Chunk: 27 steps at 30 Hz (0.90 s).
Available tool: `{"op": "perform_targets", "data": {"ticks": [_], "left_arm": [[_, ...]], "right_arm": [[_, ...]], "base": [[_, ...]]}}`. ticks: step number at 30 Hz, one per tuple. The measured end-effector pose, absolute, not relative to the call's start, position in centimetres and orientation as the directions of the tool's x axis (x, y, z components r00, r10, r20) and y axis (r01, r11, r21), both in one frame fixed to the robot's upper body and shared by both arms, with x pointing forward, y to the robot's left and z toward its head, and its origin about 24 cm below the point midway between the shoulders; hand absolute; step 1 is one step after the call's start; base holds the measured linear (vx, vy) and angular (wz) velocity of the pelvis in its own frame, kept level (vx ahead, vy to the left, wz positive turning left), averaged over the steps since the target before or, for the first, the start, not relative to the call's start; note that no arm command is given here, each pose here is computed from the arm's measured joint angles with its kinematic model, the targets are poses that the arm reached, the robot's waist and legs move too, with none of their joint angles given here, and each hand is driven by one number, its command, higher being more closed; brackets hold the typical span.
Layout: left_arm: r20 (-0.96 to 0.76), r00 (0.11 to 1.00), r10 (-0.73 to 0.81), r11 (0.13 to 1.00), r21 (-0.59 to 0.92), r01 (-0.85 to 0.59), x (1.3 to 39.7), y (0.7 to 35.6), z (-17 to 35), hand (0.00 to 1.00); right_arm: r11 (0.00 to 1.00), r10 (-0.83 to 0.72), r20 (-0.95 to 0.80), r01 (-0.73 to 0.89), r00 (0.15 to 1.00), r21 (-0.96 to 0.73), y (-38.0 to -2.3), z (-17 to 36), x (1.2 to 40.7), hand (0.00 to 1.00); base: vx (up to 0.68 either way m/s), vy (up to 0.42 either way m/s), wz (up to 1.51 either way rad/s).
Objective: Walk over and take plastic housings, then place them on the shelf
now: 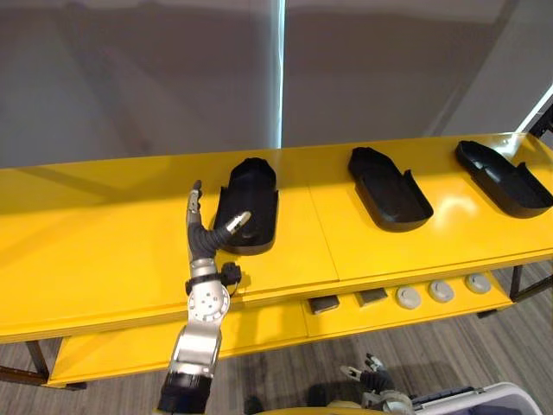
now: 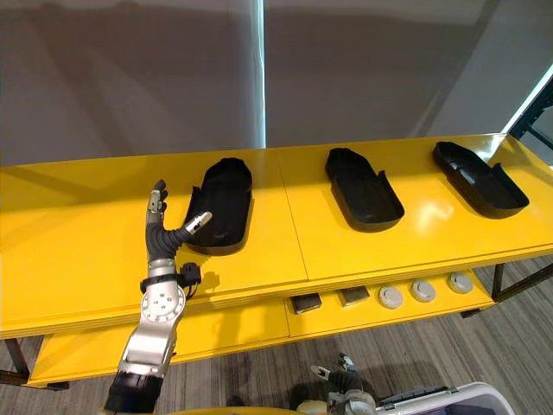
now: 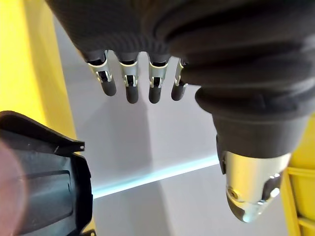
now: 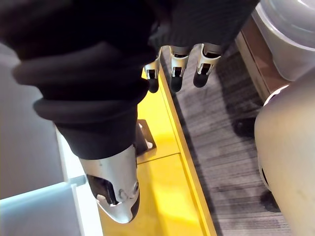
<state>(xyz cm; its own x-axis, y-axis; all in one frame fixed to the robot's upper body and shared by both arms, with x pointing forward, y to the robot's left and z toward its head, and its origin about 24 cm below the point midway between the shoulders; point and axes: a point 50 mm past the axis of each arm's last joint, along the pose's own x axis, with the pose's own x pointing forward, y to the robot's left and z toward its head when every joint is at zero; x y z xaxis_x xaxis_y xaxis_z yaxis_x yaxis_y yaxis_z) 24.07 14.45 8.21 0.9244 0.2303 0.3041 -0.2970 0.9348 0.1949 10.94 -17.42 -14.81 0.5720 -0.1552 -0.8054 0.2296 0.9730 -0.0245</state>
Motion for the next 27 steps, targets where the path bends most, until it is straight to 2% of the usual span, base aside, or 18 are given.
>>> {"op": "perform_targets", "data": {"ticks": [6,15,21,27], "left_arm": [[0.219,0.969,0.110,0.947,0.273,-0.169,21.7,13.5,6.0,1.00],[0.111,0.992,0.062,0.904,0.416,-0.103,20.6,13.2,3.1,1.00],[0.046,0.997,0.054,0.880,0.471,-0.069,20.9,13.1,1.7,1.00],[0.094,0.995,0.028,0.858,0.508,-0.072,23.8,12.5,2.8,1.00]], "right_arm": [[0.974,-0.153,-0.805,0.227,0.573,-0.023,-17.4,-14.9,10.8,0.00],[0.976,-0.139,-0.805,0.218,0.577,-0.013,-17.3,-14.9,10.8,0.00],[0.977,-0.135,-0.805,0.213,0.578,-0.011,-17.2,-14.9,10.8,0.00],[0.978,-0.132,-0.805,0.207,0.578,-0.012,-17.2,-14.9,11.1,0.00]], "base": [[-0.03,0.023,0.02],[0.01,0.014,-0.02],[0.07,0.011,-0.04],[0.03,0.007,-0.06]]}}
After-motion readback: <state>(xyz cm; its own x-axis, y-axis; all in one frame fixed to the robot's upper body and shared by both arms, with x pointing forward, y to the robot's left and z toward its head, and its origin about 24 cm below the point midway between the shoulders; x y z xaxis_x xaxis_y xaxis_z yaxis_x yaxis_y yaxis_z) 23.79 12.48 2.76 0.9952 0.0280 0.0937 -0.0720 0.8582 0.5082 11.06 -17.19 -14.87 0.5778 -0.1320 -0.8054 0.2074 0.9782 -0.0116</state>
